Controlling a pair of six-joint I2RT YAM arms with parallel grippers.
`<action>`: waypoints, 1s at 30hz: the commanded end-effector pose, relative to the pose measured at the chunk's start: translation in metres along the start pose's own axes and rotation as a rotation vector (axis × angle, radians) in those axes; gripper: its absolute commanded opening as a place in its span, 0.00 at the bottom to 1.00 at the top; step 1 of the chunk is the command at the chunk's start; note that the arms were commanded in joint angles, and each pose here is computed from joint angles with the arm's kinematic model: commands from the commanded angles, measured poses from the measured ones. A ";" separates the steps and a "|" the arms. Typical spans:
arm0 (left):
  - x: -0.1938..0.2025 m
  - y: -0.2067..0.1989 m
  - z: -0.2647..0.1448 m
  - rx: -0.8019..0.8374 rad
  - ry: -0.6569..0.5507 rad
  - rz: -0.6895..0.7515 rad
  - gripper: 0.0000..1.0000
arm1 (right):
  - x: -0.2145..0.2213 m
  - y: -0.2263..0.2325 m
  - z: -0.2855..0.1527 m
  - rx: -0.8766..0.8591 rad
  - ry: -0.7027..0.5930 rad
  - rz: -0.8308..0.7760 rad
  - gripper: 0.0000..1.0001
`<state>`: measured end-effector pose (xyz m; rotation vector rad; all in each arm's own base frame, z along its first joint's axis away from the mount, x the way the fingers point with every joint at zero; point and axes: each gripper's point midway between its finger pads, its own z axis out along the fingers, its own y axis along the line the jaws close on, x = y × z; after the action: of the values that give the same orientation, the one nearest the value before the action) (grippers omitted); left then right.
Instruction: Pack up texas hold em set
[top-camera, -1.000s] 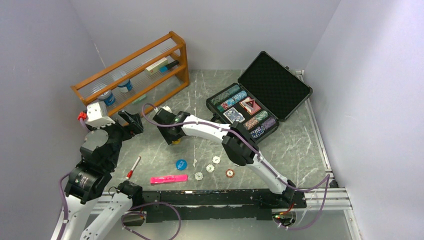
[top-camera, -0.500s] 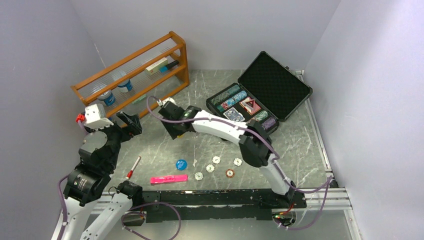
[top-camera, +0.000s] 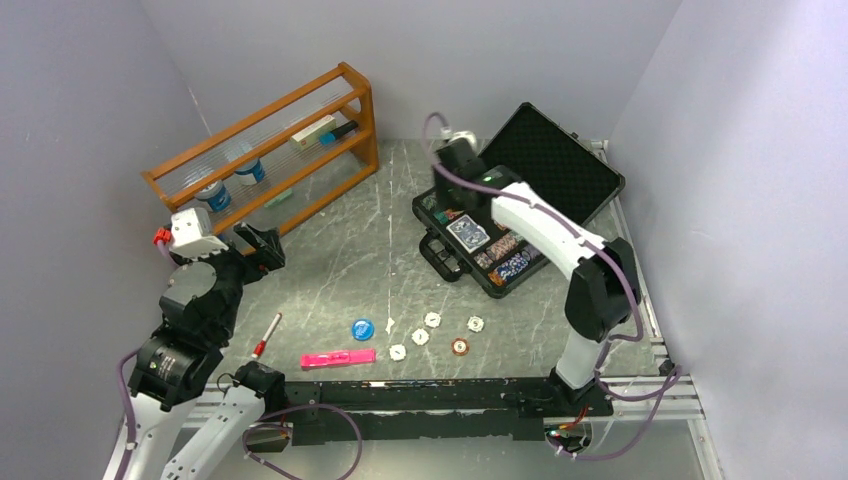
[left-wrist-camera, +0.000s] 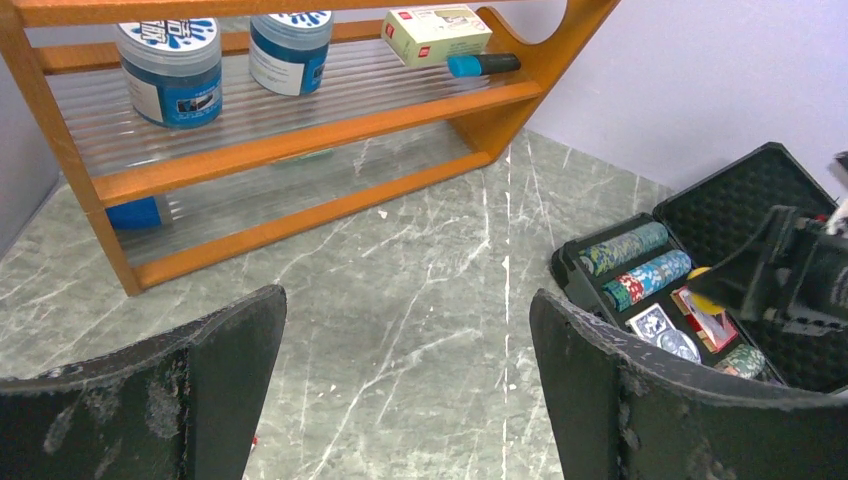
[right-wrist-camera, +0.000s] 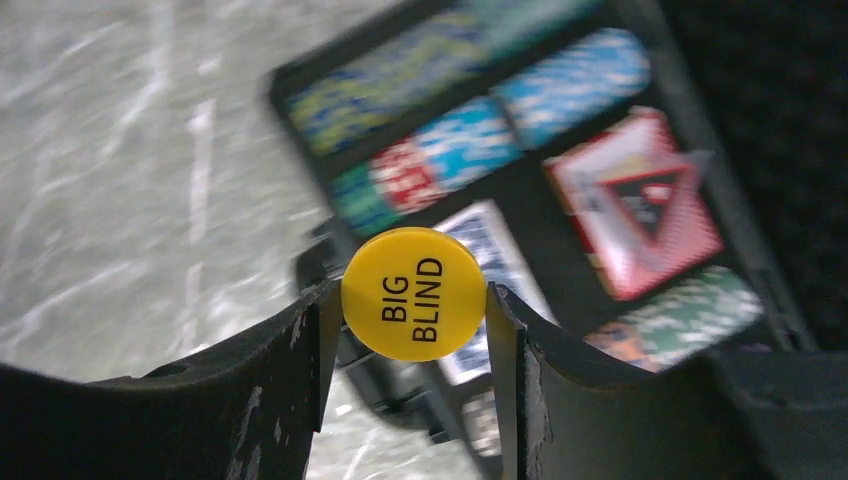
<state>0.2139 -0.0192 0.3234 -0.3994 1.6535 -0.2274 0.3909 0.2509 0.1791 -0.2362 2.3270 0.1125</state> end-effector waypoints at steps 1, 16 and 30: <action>0.002 -0.006 0.005 0.017 0.005 -0.026 0.97 | -0.020 -0.070 0.005 0.112 -0.050 0.115 0.56; 0.009 -0.005 0.011 0.003 0.026 -0.008 0.97 | 0.011 -0.157 0.057 0.244 0.055 0.291 0.56; 0.009 -0.002 0.012 -0.017 0.028 0.004 0.97 | 0.014 -0.164 0.077 0.242 0.071 0.294 0.58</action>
<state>0.2219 -0.0243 0.3080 -0.3994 1.7045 -0.2178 0.4474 0.0942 0.0931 0.2130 2.4931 -0.0868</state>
